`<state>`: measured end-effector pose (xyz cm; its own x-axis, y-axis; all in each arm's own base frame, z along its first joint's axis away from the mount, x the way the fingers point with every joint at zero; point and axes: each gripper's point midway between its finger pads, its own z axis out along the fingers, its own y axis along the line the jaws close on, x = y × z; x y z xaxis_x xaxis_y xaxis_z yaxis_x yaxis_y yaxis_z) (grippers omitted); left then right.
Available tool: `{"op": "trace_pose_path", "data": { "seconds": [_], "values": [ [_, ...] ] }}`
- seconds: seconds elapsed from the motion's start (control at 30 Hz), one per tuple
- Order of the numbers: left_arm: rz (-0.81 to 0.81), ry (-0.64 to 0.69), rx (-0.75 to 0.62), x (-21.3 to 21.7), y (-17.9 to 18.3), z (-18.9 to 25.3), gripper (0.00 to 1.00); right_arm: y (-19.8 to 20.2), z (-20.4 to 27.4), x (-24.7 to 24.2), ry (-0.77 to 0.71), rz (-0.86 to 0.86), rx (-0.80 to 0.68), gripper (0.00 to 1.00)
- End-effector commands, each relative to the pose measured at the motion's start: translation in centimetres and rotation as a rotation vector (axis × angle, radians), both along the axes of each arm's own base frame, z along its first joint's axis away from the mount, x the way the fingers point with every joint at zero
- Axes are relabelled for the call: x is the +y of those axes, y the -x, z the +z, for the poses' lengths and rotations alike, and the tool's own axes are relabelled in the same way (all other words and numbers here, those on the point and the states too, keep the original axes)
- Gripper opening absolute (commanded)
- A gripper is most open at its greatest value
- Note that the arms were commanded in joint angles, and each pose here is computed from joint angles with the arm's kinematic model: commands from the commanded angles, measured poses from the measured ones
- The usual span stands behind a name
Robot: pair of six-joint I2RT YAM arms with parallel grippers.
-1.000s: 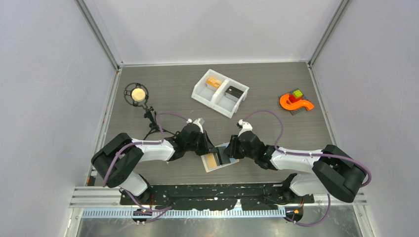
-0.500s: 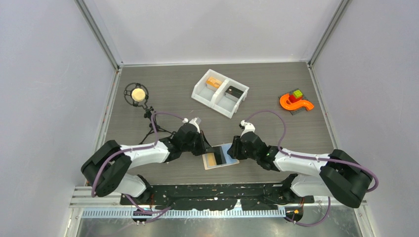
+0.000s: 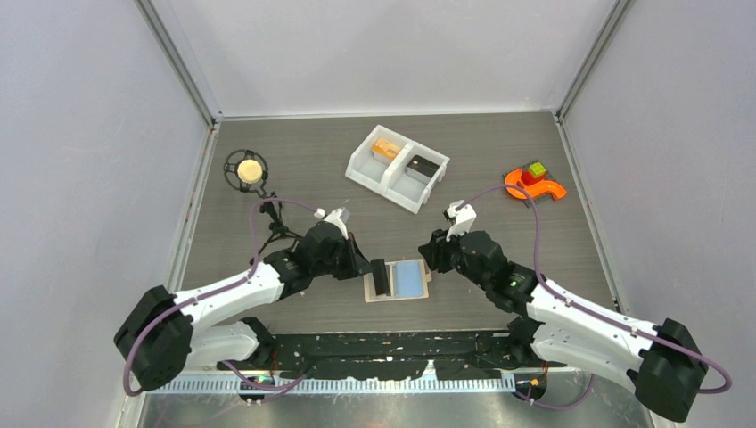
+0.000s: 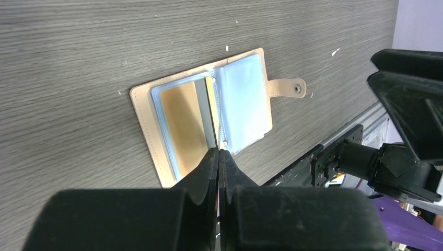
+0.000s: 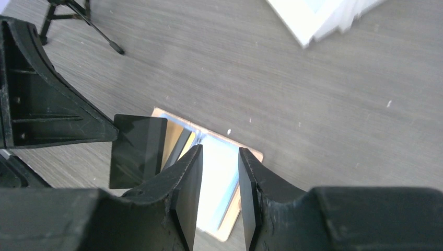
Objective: Take the credit cards out of the card holder
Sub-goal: Remove the credit card from the card holder.
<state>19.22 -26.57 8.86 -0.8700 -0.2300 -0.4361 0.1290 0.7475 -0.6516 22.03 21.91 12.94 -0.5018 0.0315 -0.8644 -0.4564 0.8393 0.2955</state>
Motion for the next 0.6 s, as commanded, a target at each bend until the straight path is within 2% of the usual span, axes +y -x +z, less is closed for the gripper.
{"op": "trace_pose_path", "data": {
  "seconds": [0.0,0.1,0.23,0.43,0.57],
  "values": [
    [0.016,-0.021,-0.088,1.0,-0.8,2.9,0.0,-0.2,2.6,0.2,0.01,0.104,-0.257,0.37],
    [0.008,0.012,-0.095,1.0,-0.3,4.5,0.0,0.8,4.8,0.5,0.003,0.192,-0.462,0.35],
    [0.014,0.101,-0.084,0.6,0.4,6.7,0.0,2.6,5.5,1.3,0.065,0.295,-0.648,0.35],
    [0.008,0.201,-0.04,-0.3,1.3,9.6,0.0,4.2,5.4,2.7,0.161,0.395,-0.82,0.35],
    [0.092,0.253,-0.005,0.1,0.9,10.1,0.0,5.5,4.9,4.4,0.251,0.458,-0.894,0.43]
  ]
}}
